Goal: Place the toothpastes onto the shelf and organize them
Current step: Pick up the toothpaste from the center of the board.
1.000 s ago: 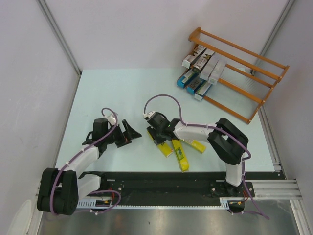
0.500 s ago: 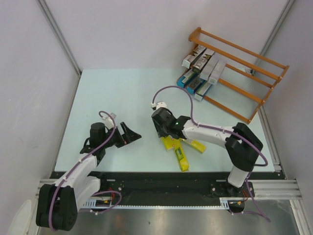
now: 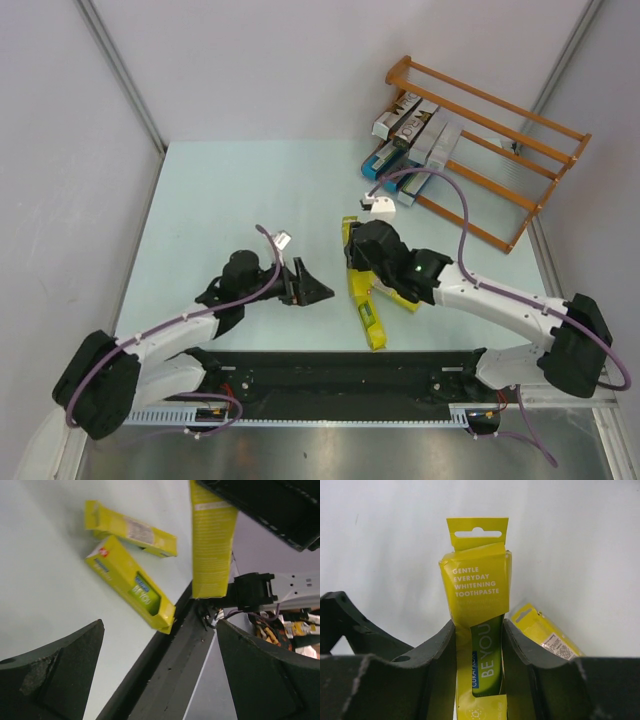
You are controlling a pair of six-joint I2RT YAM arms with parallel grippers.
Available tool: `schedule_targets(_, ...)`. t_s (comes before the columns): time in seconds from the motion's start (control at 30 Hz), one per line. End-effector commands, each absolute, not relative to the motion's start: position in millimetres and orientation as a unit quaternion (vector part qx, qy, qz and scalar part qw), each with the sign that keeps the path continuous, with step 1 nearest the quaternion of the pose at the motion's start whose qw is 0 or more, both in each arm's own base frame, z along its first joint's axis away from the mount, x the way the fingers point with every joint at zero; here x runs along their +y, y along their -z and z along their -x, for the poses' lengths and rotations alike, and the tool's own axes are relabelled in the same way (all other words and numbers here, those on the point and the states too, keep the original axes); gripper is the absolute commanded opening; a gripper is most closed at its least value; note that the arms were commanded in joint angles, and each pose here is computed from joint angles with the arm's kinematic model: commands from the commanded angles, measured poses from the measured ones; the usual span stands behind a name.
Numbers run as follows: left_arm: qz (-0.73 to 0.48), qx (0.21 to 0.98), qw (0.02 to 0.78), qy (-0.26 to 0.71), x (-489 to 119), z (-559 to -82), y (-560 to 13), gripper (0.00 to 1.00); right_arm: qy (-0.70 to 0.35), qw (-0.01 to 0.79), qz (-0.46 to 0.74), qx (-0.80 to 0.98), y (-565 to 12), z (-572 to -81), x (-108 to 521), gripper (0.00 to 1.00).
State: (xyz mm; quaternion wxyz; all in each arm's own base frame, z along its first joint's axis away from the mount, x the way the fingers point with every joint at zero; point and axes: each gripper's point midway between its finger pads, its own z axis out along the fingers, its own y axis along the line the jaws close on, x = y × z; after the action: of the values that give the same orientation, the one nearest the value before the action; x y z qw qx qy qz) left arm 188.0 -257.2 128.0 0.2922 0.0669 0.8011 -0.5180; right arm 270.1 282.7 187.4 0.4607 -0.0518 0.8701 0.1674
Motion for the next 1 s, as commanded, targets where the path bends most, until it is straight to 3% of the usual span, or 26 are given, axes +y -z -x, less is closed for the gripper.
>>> schedule_targets(0.0,-0.117,0.739,0.355,0.561,-299,-201,-194,1.0,-0.202,0.509,-0.019,0.836,-227,-272,267,0.22)
schedule_targets(0.33,-0.166,0.727,0.331,0.578,-366,-209,-220,0.98,-0.223,0.529,-0.061,0.817,-247,-262,244,0.23)
schedule_targets(0.43,-0.174,0.731,0.32,0.577,-377,-208,-212,0.85,-0.222,0.534,-0.072,0.812,-251,-261,237,0.23)
schedule_targets(0.47,-0.172,0.735,0.314,0.576,-380,-209,-207,0.75,-0.221,0.535,-0.073,0.812,-250,-260,236,0.24)
schedule_targets(0.67,-0.174,0.728,0.304,0.59,-389,-206,-206,0.51,-0.227,0.539,-0.075,0.808,-254,-259,234,0.24)
schedule_targets(0.83,-0.176,0.722,0.31,0.592,-388,-205,-213,0.43,-0.226,0.538,-0.071,0.809,-254,-259,233,0.27)
schedule_targets(0.97,-0.179,0.719,0.308,0.596,-386,-201,-219,0.43,-0.229,0.538,-0.068,0.809,-255,-259,232,0.46)
